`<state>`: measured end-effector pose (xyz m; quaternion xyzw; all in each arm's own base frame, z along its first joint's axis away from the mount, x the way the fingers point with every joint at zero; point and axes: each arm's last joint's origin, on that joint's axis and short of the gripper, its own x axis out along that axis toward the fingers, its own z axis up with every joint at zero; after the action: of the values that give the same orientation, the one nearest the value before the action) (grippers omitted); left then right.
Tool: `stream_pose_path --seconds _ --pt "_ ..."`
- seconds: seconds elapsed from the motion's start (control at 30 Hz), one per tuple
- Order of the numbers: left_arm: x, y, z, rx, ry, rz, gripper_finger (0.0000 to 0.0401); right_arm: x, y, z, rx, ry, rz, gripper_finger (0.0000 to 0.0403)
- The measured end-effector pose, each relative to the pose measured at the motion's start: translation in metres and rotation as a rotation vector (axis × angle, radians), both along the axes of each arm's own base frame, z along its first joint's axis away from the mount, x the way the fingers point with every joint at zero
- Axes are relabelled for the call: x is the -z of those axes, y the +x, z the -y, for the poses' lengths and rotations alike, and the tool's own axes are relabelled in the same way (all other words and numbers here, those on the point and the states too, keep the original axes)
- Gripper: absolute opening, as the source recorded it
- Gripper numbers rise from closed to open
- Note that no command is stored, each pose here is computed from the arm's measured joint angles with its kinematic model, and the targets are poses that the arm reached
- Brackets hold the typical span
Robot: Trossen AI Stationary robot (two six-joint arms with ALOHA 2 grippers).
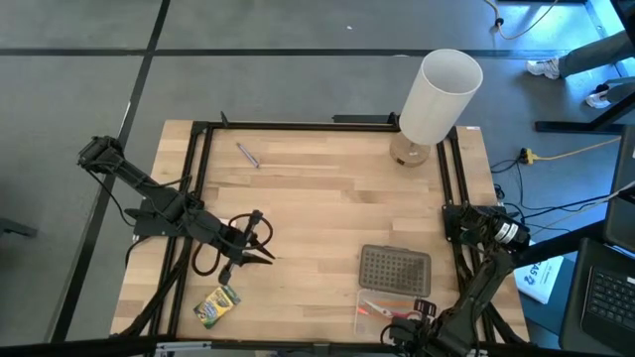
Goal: Pack school essentials
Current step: Put the red scissor into the supply box
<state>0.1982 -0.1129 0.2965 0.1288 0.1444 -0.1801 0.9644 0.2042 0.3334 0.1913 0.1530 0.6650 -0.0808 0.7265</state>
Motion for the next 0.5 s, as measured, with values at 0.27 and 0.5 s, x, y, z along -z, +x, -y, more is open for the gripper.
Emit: stream_pose_path --seconds 0.27,0.5 --pt "0.000 0.000 0.000 0.000 0.000 0.000 0.0047 0.012 0.000 0.000 -0.004 0.037 -0.002 0.0037" --pt "0.000 0.000 0.000 0.000 0.000 0.001 0.0047 0.018 -0.003 0.003 -0.005 0.026 -0.028 0.0037"
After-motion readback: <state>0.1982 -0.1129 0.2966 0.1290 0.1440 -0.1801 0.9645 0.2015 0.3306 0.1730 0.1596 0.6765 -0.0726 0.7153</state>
